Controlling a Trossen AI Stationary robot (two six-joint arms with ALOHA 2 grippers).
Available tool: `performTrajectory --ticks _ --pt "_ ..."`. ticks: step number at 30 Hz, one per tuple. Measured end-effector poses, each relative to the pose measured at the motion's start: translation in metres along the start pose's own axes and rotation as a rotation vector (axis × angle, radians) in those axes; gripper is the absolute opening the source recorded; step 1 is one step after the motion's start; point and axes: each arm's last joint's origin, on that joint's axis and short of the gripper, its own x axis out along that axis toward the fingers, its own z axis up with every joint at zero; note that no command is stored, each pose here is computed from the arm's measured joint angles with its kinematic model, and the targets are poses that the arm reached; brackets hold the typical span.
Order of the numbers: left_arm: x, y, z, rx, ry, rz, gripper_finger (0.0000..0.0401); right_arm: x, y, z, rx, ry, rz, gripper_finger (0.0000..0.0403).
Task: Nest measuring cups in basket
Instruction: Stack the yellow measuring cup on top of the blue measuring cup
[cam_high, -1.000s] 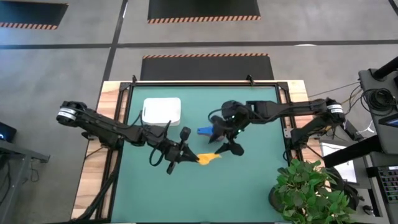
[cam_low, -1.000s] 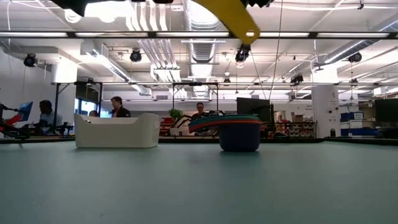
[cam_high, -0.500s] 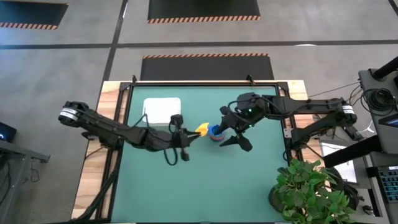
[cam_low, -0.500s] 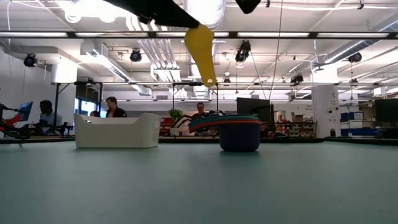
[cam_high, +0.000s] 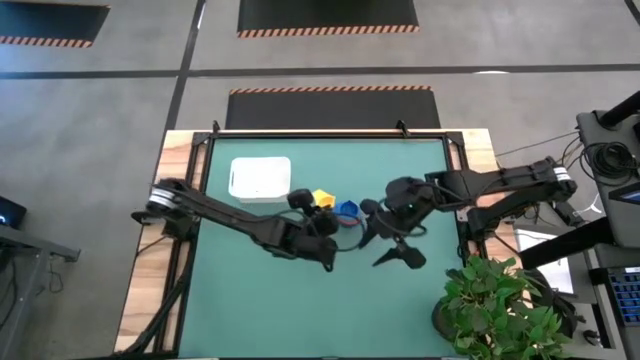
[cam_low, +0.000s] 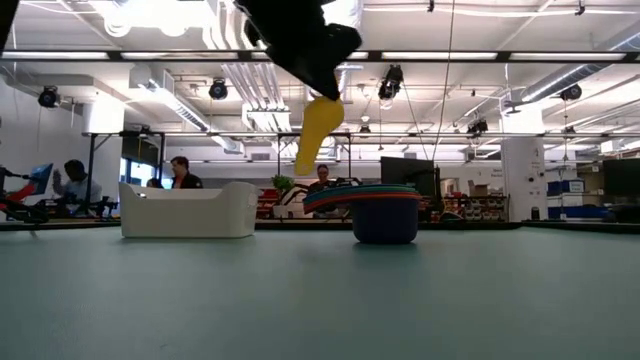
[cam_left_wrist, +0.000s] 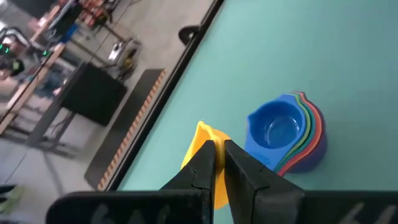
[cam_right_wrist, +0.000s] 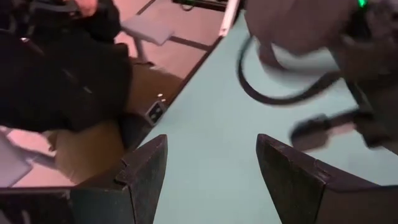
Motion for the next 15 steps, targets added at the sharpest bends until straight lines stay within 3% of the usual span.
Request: performTrajectory --ticks 10,15 --pt "0.017 -0.023 0.007 -0.012 0.033 0.035 0.0003 -0.001 0.038 -0.001 -0.036 0.033 0.062 0.0233" --pt "0.020 -0.028 0.010 -0.085 0.001 0.027 0.0003 -0.004 0.053 0.000 -0.058 0.031 0.055 0.0233"
